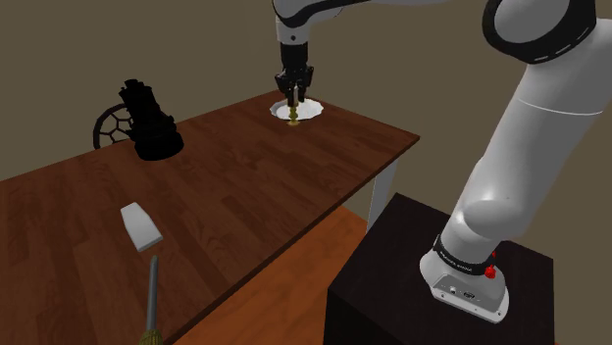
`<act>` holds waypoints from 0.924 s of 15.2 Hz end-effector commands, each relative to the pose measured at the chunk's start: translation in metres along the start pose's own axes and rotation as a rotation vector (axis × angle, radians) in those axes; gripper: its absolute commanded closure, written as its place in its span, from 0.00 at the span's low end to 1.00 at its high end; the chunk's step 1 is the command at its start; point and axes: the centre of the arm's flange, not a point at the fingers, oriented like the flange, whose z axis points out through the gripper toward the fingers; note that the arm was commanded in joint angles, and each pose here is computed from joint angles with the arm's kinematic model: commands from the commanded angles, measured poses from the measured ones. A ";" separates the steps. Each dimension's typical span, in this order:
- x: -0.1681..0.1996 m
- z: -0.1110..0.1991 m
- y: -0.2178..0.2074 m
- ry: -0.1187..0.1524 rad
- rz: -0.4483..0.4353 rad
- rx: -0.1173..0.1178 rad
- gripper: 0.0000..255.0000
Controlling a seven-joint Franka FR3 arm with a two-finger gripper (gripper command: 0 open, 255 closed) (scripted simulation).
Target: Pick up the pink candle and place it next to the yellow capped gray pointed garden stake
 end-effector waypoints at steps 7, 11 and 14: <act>-0.007 -0.001 -0.107 0.000 0.002 0.000 1.00; -0.011 -0.002 -0.160 0.000 0.002 0.000 1.00; -0.013 -0.003 -0.199 0.000 0.002 0.000 1.00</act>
